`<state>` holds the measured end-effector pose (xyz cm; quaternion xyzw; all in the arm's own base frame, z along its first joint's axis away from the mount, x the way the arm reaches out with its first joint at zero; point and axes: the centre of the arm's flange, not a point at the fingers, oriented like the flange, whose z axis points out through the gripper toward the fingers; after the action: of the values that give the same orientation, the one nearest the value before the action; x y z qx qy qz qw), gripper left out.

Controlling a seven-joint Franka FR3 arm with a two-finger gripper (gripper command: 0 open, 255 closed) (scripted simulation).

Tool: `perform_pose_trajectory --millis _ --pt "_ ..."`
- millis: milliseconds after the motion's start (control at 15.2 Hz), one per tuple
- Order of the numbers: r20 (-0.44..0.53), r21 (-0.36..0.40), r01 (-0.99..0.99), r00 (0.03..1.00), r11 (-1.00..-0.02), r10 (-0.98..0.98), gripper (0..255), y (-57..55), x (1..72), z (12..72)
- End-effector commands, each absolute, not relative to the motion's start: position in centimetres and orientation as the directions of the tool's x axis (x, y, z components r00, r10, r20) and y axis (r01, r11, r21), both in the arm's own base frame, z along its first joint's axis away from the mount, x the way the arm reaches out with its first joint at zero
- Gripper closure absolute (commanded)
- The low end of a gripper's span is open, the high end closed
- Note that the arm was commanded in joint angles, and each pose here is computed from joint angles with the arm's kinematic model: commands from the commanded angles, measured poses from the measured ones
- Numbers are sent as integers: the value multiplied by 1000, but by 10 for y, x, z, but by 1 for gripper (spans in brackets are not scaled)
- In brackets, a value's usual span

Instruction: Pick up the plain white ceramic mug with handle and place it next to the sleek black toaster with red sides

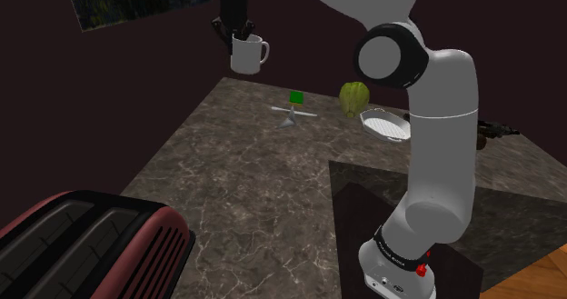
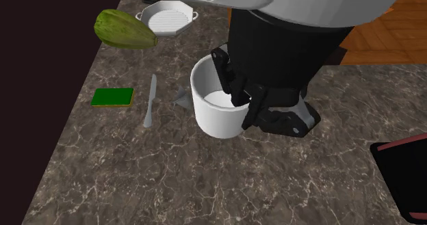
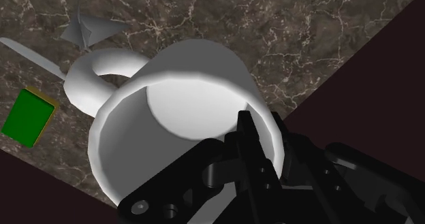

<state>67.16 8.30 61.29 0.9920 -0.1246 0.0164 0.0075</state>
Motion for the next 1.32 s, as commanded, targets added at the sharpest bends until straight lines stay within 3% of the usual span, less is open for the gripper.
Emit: perform_pose_trajectory --millis 0,198,1254 --pt "34 11 -247 968 -969 -247 255 83 671 623" --pt "34 11 -247 968 -969 -247 255 83 671 638" --pt "34 11 -247 968 -969 -247 255 188 488 639"
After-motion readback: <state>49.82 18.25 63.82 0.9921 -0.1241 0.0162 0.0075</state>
